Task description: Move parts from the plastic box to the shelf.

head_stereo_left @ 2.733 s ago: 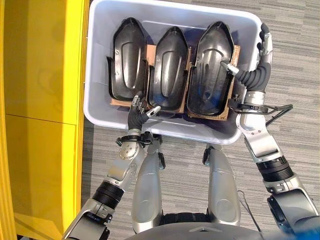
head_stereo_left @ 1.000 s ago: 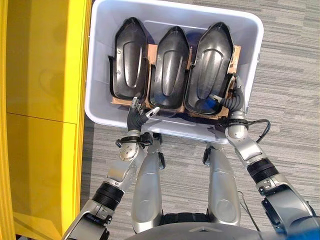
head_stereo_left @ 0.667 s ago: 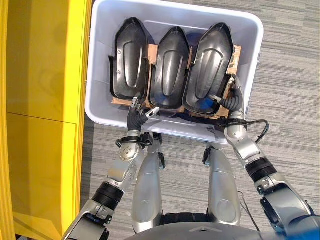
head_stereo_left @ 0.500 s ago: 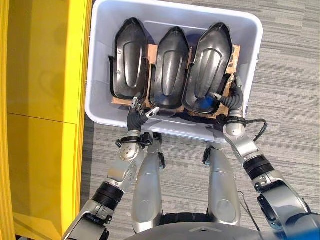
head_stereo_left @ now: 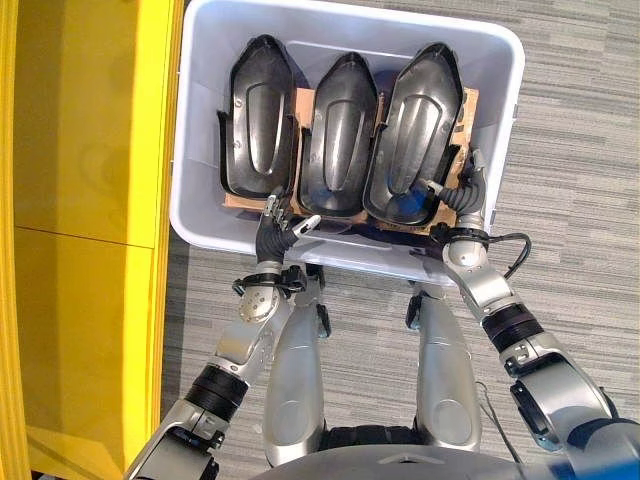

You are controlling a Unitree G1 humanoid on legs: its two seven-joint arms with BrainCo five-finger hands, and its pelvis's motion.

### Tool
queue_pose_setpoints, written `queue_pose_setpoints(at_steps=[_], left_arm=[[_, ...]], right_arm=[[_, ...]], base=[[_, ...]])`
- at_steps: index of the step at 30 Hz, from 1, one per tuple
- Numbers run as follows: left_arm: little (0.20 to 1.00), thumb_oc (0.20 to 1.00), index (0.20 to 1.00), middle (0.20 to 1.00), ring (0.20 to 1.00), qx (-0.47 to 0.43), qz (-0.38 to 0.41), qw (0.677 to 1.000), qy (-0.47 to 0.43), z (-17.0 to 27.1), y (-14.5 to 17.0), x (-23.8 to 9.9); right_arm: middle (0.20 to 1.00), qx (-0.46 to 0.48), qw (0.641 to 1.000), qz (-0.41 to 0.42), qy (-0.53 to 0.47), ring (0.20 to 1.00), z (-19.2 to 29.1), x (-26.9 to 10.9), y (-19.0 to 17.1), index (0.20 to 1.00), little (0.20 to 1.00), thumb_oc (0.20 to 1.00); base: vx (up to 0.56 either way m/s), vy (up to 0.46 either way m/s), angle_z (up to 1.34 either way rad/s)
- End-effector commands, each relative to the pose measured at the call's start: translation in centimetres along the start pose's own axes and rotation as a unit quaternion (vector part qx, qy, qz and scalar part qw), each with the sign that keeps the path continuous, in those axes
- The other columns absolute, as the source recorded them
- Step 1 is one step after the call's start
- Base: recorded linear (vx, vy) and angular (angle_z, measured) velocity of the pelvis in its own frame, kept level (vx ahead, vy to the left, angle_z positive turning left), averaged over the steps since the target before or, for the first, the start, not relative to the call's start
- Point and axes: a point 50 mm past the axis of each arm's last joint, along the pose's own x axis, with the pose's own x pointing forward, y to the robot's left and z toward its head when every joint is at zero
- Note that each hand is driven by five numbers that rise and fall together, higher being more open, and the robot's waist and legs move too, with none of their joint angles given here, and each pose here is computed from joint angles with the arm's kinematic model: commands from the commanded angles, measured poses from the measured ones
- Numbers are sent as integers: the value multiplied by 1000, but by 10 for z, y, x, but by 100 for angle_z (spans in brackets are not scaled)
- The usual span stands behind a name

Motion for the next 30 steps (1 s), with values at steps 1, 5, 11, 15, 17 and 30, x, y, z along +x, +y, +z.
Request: queue_pose_setpoints(at_steps=[1,5,11,15,17,30], left_arm=[[1000,1000,1000,1000,1000,-2,-16,999,-31,10,2,-8],[1000,1000,1000,1000,1000,0,-16,999,-36,11,2,-7],[1000,1000,1000,1000,1000,3,-17,999,-38,13,3,-6],[1000,1000,1000,1000,1000,5,-20,999,-38,14,5,-5],[1000,1000,1000,1000,1000,5,-21,999,-37,14,6,-5],[1000,1000,1000,1000,1000,5,-27,999,-37,15,6,-3]], right_arm=[[1000,-80,995,-8,63,1000,-33,-2,-12,1000,1000,1000],[1000,-124,990,-5,67,1000,-37,0,-13,1000,1000,1000],[200,-235,969,26,75,200,-50,3,-15,200,200,200],[200,-310,947,49,73,200,-55,6,-18,200,200,200],[200,-351,933,61,61,200,-54,10,-20,200,200,200],[200,-400,913,70,41,200,-49,17,-25,200,200,200]], base=[[0,0,0],[0,0,0],[0,0,0],[0,0,0],[0,0,0],[0,0,0]])
